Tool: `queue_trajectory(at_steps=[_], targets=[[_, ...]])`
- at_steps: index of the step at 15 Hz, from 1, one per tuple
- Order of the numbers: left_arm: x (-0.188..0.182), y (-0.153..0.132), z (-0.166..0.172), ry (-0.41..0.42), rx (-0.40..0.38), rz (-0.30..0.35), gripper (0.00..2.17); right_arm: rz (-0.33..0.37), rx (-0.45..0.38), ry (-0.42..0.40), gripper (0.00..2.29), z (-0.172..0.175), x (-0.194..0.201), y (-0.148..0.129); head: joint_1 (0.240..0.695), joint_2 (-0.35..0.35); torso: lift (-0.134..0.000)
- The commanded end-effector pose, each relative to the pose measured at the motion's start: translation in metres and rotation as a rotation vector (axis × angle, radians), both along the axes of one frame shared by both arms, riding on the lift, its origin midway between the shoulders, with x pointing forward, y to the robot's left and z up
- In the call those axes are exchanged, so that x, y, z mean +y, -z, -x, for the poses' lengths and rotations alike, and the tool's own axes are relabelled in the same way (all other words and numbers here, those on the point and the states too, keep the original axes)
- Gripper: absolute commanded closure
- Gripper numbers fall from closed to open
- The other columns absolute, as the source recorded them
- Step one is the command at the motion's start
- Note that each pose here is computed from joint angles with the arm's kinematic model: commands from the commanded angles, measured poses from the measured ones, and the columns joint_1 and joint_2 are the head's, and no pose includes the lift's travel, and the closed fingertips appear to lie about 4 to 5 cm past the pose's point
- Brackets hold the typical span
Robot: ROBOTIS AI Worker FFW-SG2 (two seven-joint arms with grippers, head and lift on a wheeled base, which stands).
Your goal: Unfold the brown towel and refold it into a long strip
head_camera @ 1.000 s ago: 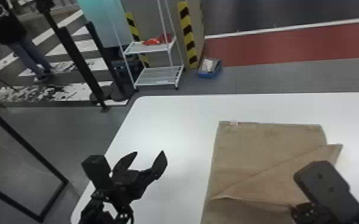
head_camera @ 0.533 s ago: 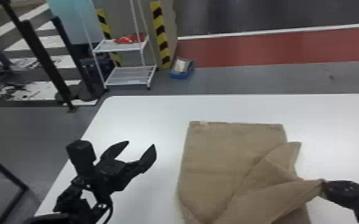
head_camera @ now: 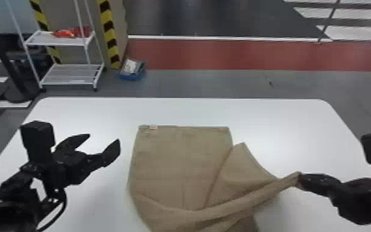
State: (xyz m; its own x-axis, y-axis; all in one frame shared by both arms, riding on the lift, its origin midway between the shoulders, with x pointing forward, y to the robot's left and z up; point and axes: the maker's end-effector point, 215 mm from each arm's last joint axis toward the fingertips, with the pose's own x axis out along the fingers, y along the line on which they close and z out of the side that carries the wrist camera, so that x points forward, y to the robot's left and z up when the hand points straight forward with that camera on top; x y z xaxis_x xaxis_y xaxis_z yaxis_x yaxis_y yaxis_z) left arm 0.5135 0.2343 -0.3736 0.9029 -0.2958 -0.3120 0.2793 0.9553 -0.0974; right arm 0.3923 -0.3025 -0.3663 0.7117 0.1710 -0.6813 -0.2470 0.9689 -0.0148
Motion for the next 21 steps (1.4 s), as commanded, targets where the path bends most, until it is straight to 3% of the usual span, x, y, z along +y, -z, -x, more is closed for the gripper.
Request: queue_trajectory(at_steps=[1,4,8,12,16,21], targets=[[-0.007,0.005,-0.006,0.005,0.031,-0.026,0.10,-0.001,-0.017,0.034,1.51,-0.018,-0.026,-0.004,0.695,-0.070,-0.118],[-0.027,0.027,-0.015,0.037,0.088,-0.069,0.10,0.017,-0.038,0.089,1.51,-0.029,-0.067,-0.012,0.695,-0.125,-0.118],[-0.046,0.035,-0.029,0.056,0.102,-0.082,0.10,0.033,-0.051,0.196,1.51,-0.036,-0.128,-0.019,0.695,-0.220,-0.118],[-0.057,0.049,-0.033,0.069,0.127,-0.115,0.10,0.037,-0.060,0.257,1.51,-0.039,-0.163,-0.024,0.695,-0.276,-0.118],[-0.067,0.066,-0.029,0.088,0.155,-0.131,0.11,0.025,-0.090,0.388,1.51,-0.040,-0.230,-0.042,0.695,-0.339,-0.118],[-0.088,0.075,-0.024,0.127,0.170,-0.140,0.15,0.029,-0.082,0.397,1.51,-0.036,-0.238,-0.040,0.695,-0.350,-0.118]])
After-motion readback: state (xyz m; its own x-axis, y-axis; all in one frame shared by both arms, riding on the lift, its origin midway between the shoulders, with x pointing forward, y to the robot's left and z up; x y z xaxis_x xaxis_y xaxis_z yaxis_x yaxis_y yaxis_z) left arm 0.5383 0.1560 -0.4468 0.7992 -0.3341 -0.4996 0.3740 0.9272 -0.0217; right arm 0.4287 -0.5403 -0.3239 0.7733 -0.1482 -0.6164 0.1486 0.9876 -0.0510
